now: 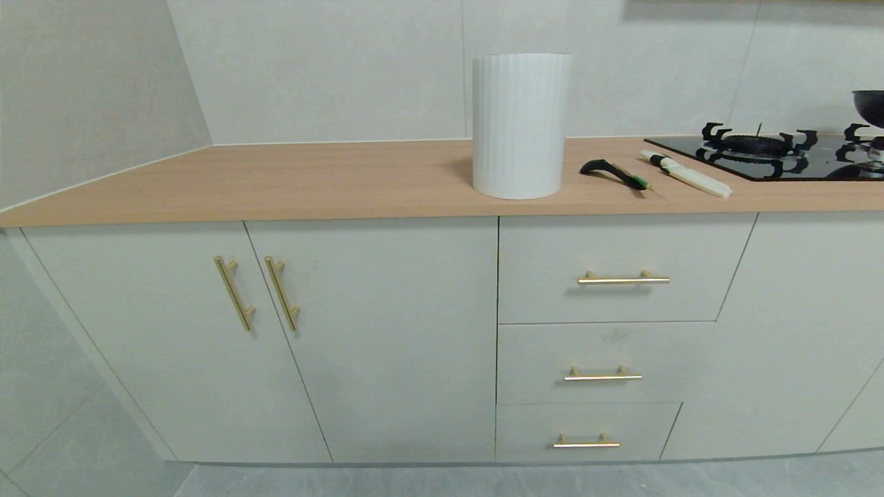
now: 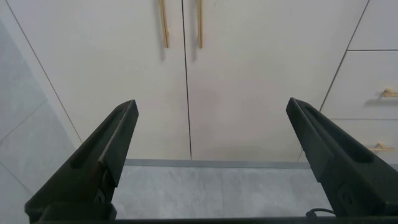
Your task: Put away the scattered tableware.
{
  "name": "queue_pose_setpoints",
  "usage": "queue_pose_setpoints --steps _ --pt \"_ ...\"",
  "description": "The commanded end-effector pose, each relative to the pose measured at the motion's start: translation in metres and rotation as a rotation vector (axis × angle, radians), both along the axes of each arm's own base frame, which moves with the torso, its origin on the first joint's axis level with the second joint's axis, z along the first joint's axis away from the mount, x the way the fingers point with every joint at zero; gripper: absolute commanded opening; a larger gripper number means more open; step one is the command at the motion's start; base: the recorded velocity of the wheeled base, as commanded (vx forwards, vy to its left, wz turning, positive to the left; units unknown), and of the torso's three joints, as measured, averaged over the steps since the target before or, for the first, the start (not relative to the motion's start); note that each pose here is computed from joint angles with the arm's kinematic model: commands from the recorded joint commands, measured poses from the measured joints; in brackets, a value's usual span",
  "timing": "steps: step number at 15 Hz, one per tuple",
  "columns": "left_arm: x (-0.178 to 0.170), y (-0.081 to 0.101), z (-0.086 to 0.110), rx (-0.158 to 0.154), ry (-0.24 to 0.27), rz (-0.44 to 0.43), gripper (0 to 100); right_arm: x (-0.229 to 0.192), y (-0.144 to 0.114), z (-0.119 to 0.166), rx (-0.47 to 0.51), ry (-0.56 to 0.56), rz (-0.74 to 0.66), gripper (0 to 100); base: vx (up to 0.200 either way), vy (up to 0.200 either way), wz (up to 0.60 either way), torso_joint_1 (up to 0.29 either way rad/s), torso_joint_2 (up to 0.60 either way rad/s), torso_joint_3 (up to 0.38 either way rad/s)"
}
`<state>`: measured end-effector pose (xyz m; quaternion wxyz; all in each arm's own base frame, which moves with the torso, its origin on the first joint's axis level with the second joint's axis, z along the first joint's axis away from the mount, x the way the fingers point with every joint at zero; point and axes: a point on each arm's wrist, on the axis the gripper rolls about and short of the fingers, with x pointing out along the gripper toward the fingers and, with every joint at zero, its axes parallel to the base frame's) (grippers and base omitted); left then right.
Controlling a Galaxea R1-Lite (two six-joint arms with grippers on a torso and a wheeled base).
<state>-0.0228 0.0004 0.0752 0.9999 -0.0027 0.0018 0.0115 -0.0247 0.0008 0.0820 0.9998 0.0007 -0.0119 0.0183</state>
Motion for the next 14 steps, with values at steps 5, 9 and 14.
queue_pose_setpoints --steps 5,9,14 --pt "0.0 0.0 0.0 -0.001 -0.001 0.002 100 0.02 0.002 0.05 0.038 0.208 0.172 100 0.0 0.0 0.0 0.0 0.0 0.0" --pt "0.0 0.0 0.0 -0.001 -0.001 0.002 100 0.092 0.012 0.081 0.043 0.528 0.272 100 0.0 0.0 0.0 0.0 0.0 0.0" --pt "0.0 0.0 0.0 -0.001 -0.001 0.002 100 0.189 0.039 0.082 0.033 0.692 0.339 100 0.0 0.0 0.0 0.0 0.0 0.0"
